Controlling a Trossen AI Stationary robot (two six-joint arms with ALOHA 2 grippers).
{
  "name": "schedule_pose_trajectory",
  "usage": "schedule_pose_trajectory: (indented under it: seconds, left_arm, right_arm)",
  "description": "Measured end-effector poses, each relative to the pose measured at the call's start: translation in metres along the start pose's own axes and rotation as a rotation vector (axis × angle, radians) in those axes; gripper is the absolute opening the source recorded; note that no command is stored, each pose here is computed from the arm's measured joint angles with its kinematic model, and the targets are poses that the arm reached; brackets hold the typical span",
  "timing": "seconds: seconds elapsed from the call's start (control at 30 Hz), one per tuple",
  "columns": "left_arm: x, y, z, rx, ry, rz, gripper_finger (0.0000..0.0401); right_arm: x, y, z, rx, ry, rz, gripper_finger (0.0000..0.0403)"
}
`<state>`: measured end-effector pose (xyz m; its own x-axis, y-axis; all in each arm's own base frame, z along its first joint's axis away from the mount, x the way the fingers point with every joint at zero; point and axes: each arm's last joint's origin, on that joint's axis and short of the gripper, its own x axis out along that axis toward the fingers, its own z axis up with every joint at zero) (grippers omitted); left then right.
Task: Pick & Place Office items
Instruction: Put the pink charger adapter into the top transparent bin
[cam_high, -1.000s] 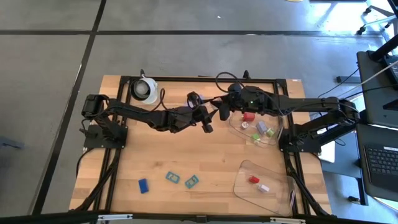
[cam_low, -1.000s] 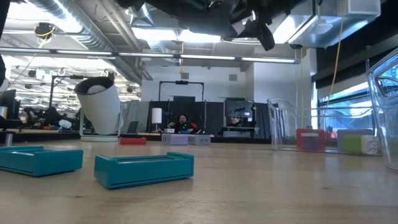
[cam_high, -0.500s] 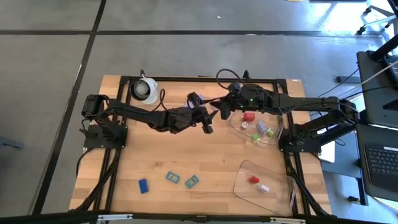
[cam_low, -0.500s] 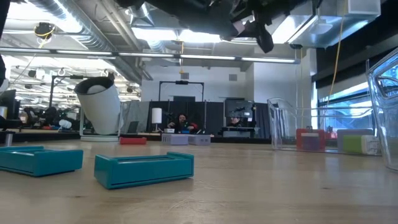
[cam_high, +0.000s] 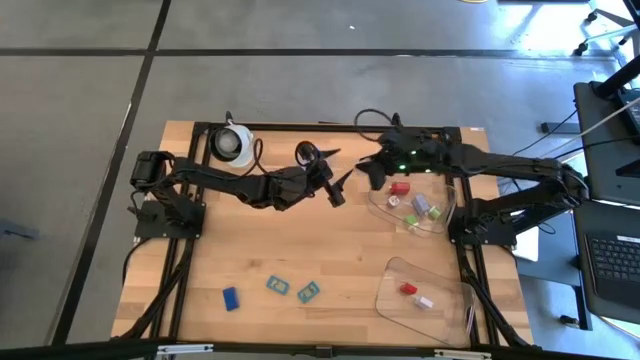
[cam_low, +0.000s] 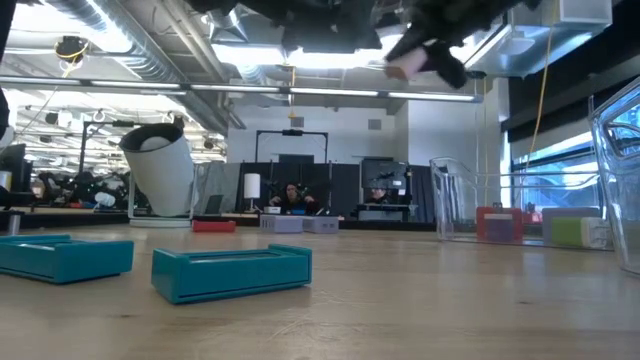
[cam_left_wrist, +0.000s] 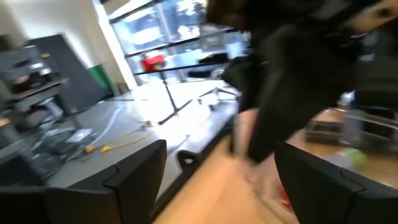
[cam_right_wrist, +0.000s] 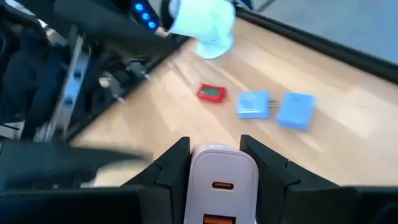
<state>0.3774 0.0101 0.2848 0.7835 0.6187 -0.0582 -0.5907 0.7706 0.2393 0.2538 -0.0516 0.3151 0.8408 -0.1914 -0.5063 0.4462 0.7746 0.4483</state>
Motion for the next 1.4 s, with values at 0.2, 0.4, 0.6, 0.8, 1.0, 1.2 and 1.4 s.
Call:
schedule_pose_trajectory:
  seconds: [0.2, 0.4, 0.6, 0.8, 1.0, 1.2, 1.4]
  left_arm:
    - [-0.001, 0.001, -0.001, 0.002, 0.014, 0.051, 0.0299]
    - [0.0, 0.001, -0.002, -0.076, 0.022, 0.055, 0.0299]
    - [0.0, 0.001, -0.003, -0.148, 0.022, 0.053, 0.0299]
    - [0.0, 0.0, -0.003, -0.22, 0.022, 0.05, 0.0299]
    - [0.0, 0.0, -0.004, -0.302, 0.02, 0.051, 0.0299]
    - [0.0, 0.0, -0.004, -0.377, 0.019, 0.053, 0.0299]
    - [0.0, 0.001, -0.004, -0.434, 0.016, 0.077, 0.0299]
  right_arm:
    - [-0.041, -0.019, -0.005, -0.022, 0.069, -0.126, 0.0123]
    - [-0.081, -0.024, -0.011, -0.059, 0.04, -0.179, 0.0124]
    - [-0.107, -0.031, -0.024, -0.061, 0.102, -0.244, 0.0126]
    - [-0.102, -0.044, -0.054, -0.015, 0.217, -0.354, 0.0125]
    - [-0.074, -0.063, -0.1, 0.069, 0.336, -0.411, 0.0125]
    - [-0.054, -0.073, -0.13, 0.109, 0.364, -0.393, 0.0126]
    - [-0.046, -0.085, -0.146, 0.084, 0.348, -0.46, 0.0126]
